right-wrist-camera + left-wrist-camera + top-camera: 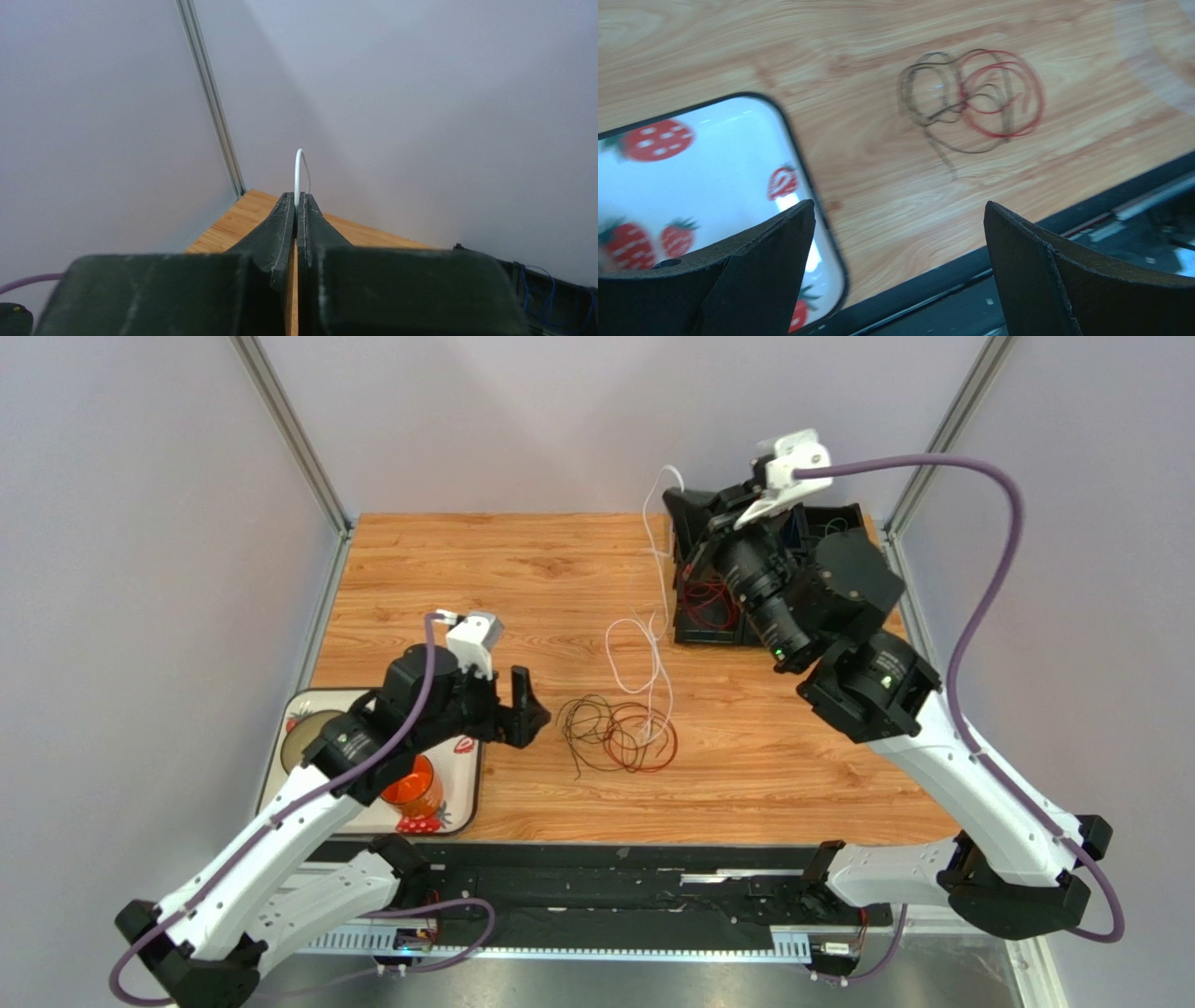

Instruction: Untangle the cables

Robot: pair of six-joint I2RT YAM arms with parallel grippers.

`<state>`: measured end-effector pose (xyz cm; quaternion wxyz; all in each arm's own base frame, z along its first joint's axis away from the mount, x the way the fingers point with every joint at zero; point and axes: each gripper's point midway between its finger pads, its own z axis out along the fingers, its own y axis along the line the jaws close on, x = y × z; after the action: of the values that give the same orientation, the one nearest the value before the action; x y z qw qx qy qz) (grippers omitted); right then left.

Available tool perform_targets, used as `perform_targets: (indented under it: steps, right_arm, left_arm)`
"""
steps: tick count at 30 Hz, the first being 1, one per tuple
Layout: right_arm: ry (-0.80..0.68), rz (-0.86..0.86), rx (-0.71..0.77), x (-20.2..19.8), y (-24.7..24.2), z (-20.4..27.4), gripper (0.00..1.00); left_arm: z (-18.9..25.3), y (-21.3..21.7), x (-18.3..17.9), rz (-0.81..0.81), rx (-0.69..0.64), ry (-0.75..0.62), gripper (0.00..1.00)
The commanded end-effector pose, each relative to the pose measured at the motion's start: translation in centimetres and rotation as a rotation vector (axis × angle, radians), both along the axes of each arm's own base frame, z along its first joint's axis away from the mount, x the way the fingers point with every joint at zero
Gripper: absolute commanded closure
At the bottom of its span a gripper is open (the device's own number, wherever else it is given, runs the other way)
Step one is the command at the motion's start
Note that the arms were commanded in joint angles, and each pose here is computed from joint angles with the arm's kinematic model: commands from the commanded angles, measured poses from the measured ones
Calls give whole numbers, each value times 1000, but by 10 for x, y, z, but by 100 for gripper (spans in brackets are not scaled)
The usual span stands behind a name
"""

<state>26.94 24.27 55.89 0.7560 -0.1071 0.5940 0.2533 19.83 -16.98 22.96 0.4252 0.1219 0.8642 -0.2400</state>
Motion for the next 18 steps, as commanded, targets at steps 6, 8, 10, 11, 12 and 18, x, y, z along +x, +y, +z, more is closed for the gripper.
perform_targets:
  steps: [6,8,10,11,12,18]
  right_arm:
    - [134,-56,1,-3,-17,-60,100]
    - [136,-65,4,-3,-19,-61,100]
    - [139,-62,5,-4,-20,-62,100]
    - [140,-61,7,-4,-21,-62,100]
    - [141,-58,4,-5,-21,-63,100]
    - [139,-62,0,-9,-27,-61,100]
  left_arm:
    - [36,-100,11,-204,-224,-50,2]
    - [34,-116,6,-229,-225,-41,3]
    - [30,-129,4,-248,-209,-41,4]
    - [28,-130,7,-238,-194,-52,4]
    - [27,-133,9,-241,-177,-61,4]
    - [28,-151,24,-268,-114,-151,4]
